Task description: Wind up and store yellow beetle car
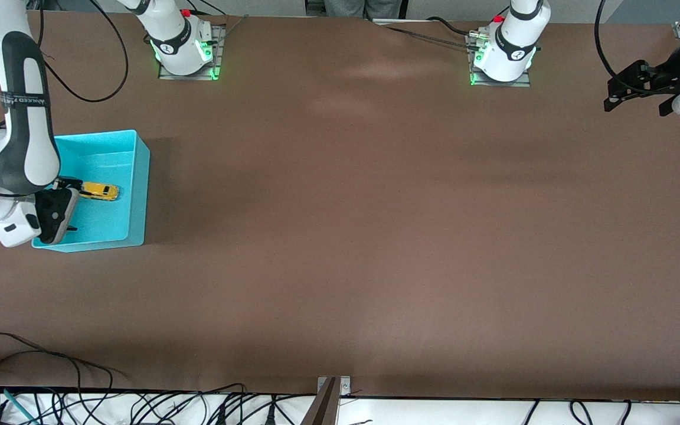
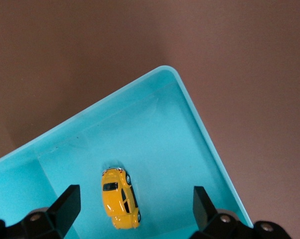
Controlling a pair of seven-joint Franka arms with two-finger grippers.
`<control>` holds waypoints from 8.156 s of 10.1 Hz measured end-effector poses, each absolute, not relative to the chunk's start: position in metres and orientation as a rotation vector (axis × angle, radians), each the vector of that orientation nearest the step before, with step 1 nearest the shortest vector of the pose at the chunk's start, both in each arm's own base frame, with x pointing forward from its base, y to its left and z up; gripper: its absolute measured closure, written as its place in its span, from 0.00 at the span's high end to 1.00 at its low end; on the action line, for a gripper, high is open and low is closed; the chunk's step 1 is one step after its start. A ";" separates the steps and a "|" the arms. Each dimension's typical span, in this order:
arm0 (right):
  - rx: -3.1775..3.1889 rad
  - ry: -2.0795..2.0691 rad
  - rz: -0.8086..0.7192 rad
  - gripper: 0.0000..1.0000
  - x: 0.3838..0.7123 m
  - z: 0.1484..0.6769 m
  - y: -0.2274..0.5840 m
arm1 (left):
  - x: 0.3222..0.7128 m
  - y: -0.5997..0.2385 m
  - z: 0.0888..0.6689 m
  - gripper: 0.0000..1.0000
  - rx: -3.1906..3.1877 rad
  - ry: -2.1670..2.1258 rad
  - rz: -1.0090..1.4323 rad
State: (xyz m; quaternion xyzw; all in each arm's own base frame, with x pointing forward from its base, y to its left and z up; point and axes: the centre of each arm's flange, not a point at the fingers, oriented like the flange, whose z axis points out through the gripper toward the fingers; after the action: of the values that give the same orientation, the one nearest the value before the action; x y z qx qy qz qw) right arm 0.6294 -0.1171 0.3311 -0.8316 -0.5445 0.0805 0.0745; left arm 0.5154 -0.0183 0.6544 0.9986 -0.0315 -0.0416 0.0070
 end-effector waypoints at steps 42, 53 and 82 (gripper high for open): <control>-3.121 0.104 0.192 1.00 0.659 0.478 -0.030 | 0.520 0.002 0.651 1.00 3.123 -0.041 -0.128; -3.122 0.116 0.209 1.00 0.659 0.473 -0.034 | 0.520 0.002 0.651 1.00 3.123 -0.041 -0.128; -3.121 0.150 0.238 1.00 0.655 0.474 -0.046 | 0.520 -0.004 0.650 1.00 3.123 -0.059 -0.131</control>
State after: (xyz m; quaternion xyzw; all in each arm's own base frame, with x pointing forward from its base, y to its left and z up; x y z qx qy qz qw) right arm 0.6551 -0.0458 0.4740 -0.9960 0.0478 0.0759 0.0041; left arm 0.5201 -0.0043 0.6502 0.9989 -0.0189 -0.0419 0.0075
